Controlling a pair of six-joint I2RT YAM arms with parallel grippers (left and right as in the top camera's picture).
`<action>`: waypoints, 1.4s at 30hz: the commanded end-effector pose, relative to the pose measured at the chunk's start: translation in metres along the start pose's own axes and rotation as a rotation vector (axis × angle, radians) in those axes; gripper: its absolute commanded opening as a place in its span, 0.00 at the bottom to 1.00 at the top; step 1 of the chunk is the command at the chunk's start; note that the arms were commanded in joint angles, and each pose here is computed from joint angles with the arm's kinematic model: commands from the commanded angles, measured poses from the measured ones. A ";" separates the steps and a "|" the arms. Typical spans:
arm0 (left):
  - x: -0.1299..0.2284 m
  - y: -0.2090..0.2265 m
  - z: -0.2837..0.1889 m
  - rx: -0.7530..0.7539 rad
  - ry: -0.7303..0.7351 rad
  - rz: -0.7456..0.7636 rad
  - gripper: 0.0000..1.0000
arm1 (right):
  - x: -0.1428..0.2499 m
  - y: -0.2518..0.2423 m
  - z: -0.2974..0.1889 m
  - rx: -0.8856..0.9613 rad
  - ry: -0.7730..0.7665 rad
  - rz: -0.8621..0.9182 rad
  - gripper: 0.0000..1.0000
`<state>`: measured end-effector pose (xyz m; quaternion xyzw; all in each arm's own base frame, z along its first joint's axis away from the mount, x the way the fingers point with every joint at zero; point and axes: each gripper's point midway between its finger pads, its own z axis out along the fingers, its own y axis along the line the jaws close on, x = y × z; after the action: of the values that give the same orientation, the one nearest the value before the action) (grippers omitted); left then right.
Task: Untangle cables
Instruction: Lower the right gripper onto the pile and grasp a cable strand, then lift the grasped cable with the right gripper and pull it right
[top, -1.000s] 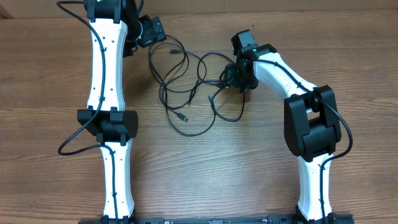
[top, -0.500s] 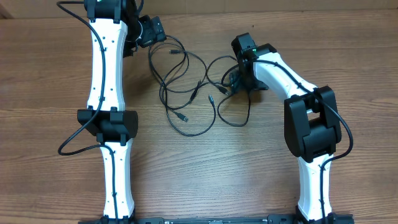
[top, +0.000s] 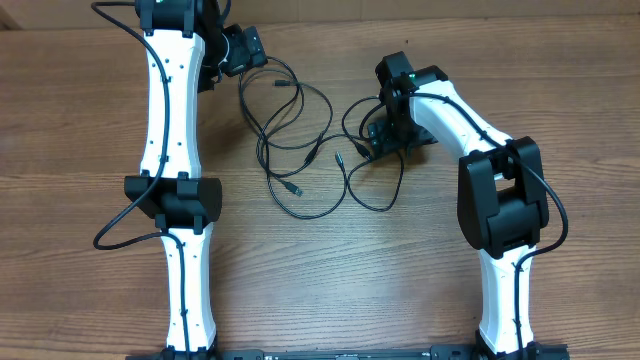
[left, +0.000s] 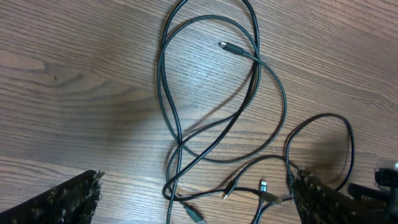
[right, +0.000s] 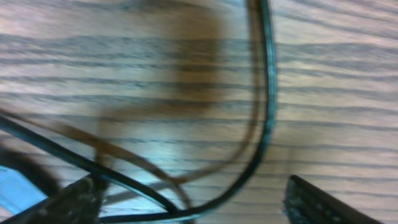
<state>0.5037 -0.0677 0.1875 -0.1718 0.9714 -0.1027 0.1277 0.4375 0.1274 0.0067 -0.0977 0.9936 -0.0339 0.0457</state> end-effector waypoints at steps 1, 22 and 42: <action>-0.002 -0.005 -0.025 0.019 -0.054 0.028 1.00 | 0.010 0.008 0.018 -0.034 0.051 -0.017 0.72; -0.002 -0.005 -0.025 0.019 -0.054 0.028 0.99 | -0.025 -0.021 -0.143 -0.126 -0.216 0.122 0.04; -0.002 -0.005 -0.025 0.019 -0.054 0.028 0.99 | 0.012 -0.201 -0.293 0.053 -0.586 0.501 0.05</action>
<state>0.5037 -0.0677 0.1875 -0.1718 0.9714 -0.1027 0.1277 0.4380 -0.0203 0.3183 0.1011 0.9334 0.0007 0.3444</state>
